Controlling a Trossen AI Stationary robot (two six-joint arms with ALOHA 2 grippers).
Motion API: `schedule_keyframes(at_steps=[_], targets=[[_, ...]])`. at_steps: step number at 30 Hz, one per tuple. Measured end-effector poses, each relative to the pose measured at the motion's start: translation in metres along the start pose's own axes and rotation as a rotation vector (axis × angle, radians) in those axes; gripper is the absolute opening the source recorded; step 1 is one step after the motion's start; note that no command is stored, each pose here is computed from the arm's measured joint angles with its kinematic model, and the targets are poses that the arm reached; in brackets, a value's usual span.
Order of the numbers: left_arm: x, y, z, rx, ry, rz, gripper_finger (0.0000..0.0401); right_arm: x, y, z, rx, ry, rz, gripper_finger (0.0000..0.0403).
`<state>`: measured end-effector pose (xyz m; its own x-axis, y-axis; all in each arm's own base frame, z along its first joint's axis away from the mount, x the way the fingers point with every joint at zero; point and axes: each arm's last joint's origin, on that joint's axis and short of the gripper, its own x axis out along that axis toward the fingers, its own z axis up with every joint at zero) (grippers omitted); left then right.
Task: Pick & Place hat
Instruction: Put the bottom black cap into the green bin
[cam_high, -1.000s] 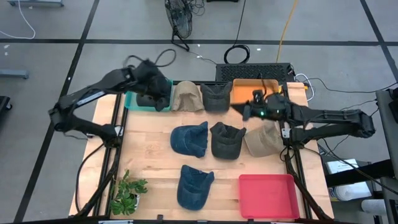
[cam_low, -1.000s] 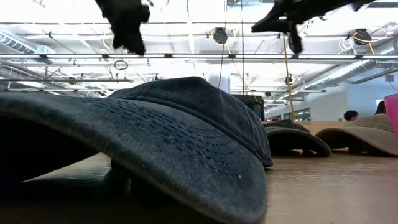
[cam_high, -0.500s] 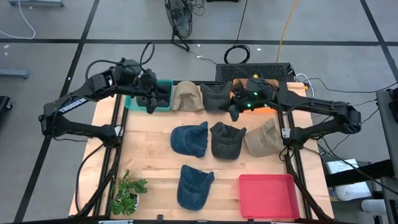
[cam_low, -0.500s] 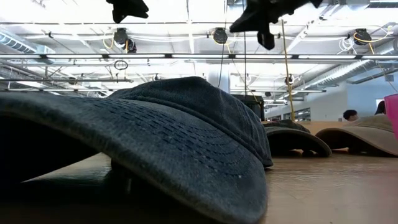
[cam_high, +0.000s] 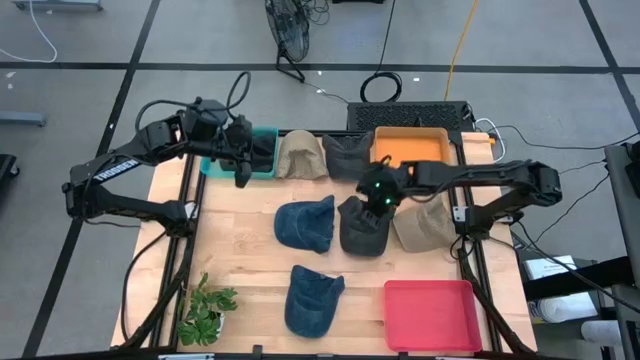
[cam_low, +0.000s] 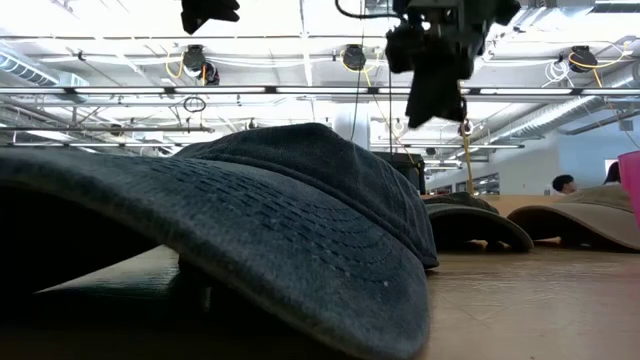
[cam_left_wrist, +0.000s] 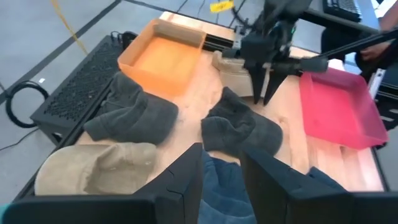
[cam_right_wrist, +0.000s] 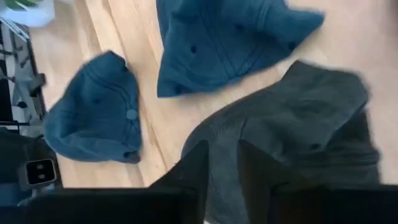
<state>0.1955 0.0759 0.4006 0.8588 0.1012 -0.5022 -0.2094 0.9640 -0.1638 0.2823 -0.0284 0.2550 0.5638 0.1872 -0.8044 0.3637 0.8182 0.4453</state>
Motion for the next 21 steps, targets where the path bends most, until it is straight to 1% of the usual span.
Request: schedule_keyframes(at_steps=[4,9,16,21], targets=[[0.001,-0.006,-0.003,-0.003,0.030,-0.034,0.0118,0.026,-0.009,-0.013,0.033,0.075,-0.052,0.0100],[0.002,-0.014,-0.006,0.010,0.067,-0.068,0.0118,0.046,-0.019,-0.023,0.061,0.126,-0.081,0.0112],[0.005,-0.016,-0.006,0.016,0.064,-0.070,0.0118,0.048,-0.019,-0.022,-0.018,0.118,-0.075,0.0112],[0.005,-0.016,-0.006,0.006,0.063,-0.070,0.0118,0.048,-0.019,-0.021,-0.011,0.113,-0.072,0.0112]])
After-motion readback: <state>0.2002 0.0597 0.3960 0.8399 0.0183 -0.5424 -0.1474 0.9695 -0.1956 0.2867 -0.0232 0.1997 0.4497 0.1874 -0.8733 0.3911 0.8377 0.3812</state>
